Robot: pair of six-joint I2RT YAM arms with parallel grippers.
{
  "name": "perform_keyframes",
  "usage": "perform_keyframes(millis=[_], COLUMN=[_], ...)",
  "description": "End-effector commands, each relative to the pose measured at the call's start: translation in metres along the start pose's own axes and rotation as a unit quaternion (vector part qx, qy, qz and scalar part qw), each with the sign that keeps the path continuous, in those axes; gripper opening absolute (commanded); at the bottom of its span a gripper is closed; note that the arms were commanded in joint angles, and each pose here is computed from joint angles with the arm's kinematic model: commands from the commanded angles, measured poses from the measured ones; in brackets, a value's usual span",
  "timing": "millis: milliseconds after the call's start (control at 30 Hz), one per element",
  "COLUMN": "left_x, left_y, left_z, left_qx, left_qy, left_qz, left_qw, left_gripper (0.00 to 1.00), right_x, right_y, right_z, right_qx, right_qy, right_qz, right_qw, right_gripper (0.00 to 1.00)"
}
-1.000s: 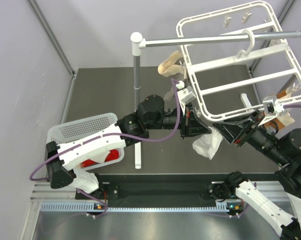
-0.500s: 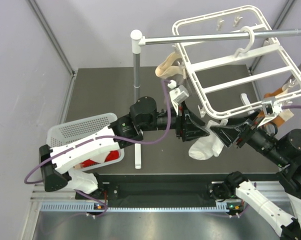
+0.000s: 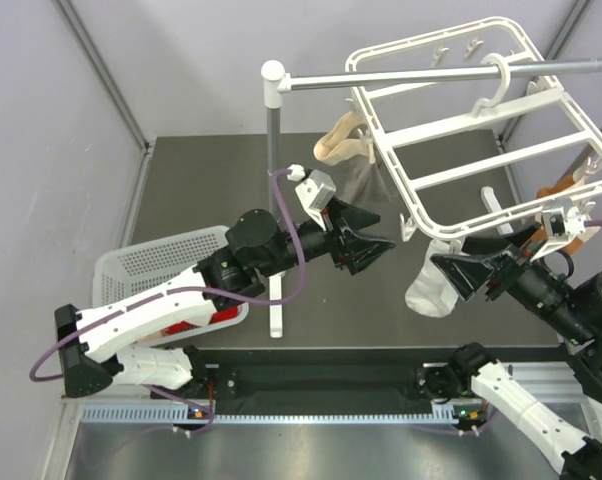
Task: Clip the socks to the hanger
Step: Open the clamp at the hanger.
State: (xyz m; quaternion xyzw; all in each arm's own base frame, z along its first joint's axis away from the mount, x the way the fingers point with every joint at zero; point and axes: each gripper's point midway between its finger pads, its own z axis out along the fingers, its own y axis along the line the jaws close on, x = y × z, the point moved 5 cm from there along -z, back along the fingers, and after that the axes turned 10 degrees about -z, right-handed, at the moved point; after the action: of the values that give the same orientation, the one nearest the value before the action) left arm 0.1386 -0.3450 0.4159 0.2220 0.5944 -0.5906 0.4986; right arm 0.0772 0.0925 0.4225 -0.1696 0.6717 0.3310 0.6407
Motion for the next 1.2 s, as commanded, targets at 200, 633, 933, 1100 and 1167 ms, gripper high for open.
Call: perform_keyframes(millis=[200,633,933,1100,1167], left_x=[-0.011,-0.016,-0.011,0.006,0.018], left_y=[-0.027,-0.027,-0.037,-0.054,-0.063], left_z=[0.022,0.042,0.048,0.061,0.066], left_qx=[0.127,0.126,0.119,0.083,0.075], left_qy=[-0.051,-0.058,-0.056,-0.024,-0.012], left_qz=[0.047,0.044,0.034,0.068,0.073], left_qw=[0.989,0.989,0.991,0.994,0.994], left_gripper=[0.72,0.34,0.00,0.00,0.00], right_x=[-0.014,-0.026,-0.032,-0.038,-0.036], right_y=[0.002,0.017,0.047,0.056,0.056], right_z=[-0.025,-0.044,-0.034,-0.028,-0.025], right_qx=[0.020,-0.028,-0.156,-0.190,-0.194], right_qy=[-0.018,-0.025,-0.024,-0.055,-0.053], right_qz=[-0.022,-0.062,-0.060,-0.028,-0.021], right_qw=[0.999,0.997,0.986,0.980,0.979], right_gripper=[0.84,0.89,0.81,0.77,0.76])
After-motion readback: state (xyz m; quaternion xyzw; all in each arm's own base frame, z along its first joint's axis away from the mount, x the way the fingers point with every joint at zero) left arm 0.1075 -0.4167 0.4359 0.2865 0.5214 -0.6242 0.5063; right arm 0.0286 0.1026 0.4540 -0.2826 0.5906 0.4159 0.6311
